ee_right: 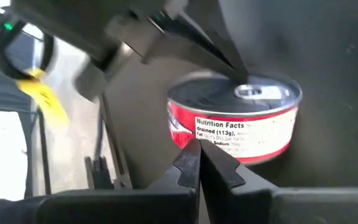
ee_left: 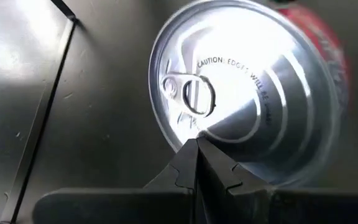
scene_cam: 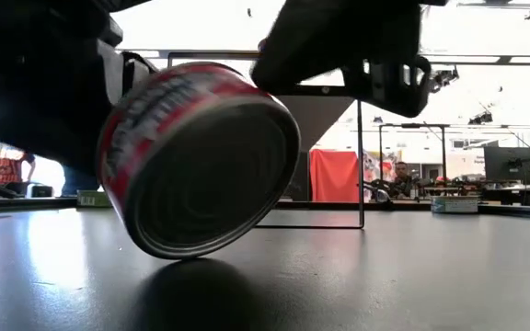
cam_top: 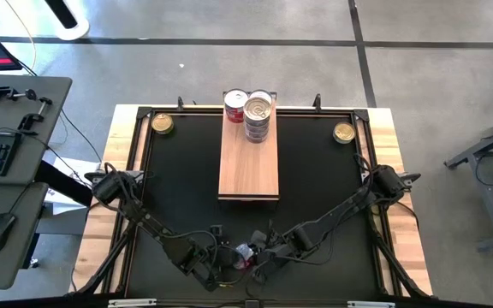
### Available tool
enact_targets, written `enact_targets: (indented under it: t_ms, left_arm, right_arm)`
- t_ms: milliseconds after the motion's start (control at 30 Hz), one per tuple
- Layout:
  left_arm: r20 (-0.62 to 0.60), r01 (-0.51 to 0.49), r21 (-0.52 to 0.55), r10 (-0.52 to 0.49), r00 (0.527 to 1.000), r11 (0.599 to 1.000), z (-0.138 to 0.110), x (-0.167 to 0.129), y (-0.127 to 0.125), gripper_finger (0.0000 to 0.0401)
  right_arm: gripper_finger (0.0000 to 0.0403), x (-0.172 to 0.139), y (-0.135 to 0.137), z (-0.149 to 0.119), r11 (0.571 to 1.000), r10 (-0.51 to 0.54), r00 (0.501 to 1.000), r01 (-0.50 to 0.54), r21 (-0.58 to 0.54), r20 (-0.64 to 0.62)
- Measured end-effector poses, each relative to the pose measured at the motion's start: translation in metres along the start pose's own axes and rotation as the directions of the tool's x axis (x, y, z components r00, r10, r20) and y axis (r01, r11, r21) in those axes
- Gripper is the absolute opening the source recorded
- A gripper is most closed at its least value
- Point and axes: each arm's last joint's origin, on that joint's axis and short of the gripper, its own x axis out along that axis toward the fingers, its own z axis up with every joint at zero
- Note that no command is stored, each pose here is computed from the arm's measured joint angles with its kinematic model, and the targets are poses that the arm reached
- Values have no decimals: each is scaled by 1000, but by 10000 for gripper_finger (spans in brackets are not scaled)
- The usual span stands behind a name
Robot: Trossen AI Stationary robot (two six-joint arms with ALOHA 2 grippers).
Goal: Stack canned seafood by type on shelf
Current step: Stack the red tuna can on top of the red tuna can on the shelf
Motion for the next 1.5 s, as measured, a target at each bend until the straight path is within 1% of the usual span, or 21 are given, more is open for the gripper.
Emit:
enact_targets:
  t_ms: [133, 200, 333, 500, 700, 833, 1000, 1067, 1167, 1300, 1367, 1433, 1500]
  left_arm:
    - [-19, 12, 37, -11, 1000, 999, -2, 1, 0, 0]
    - [-22, 18, 37, -17, 1000, 999, -2, 1, 0, 0]
    - [-31, 61, 24, -60, 998, 998, -2, 1, -2, 0]
    - [-34, 114, 10, -113, 993, 993, -1, 1, -5, 0]
    - [-39, 115, -19, -116, 993, 993, -1, 1, -5, 0]
    - [-37, 112, -48, -113, 993, 993, 2, -5, -2, 0]
    - [-3, 135, -81, -135, 991, 988, 6, -6, -4, 0]
    - [11, 146, -95, -146, 989, 985, 8, -6, -6, 0]
    - [6, 140, -82, -140, 990, 987, 6, -5, -6, 0]
    - [39, 153, -121, -150, 988, 981, 11, -4, -6, 0]
    - [58, 164, -125, -157, 986, 979, 13, -4, -7, 0]
    - [77, 176, -130, -167, 983, 976, 15, -5, -8, 0]
    - [81, 178, -131, -169, 982, 975, 15, -5, -8, 0]
  right_arm:
    - [0, 0, 0, 4, 1000, 12, 1000, -13, 6, 21]
    - [0, 1, 0, 5, 1000, 15, 1000, -15, -1, 25]
    - [0, 1, -1, 11, 1000, 31, 998, -31, 0, 48]
    - [0, 3, -4, 16, 1000, 20, 998, -19, -17, 64]
    - [0, 4, -6, 20, 998, 24, 997, -21, -51, 71]
    - [0, -6, -5, 24, 995, 29, 997, -21, -100, 72]
    - [0, -29, -2, 33, 992, 30, 995, -18, -128, 92]
    - [0, -35, -4, 31, 990, -4, 997, 14, -140, 71]
    - [0, -44, -4, 26, 986, -37, 998, 43, -158, 47]
    - [0, -46, -1, 17, 992, -36, 999, 35, -123, -4]
    - [1, -46, 0, 14, 994, -37, 999, 37, -106, -5]
    - [11, -46, 2, 13, 992, -32, 999, 32, -119, 0]
    - [33, -46, 3, 14, 990, -3, 1000, 1, -139, -11]
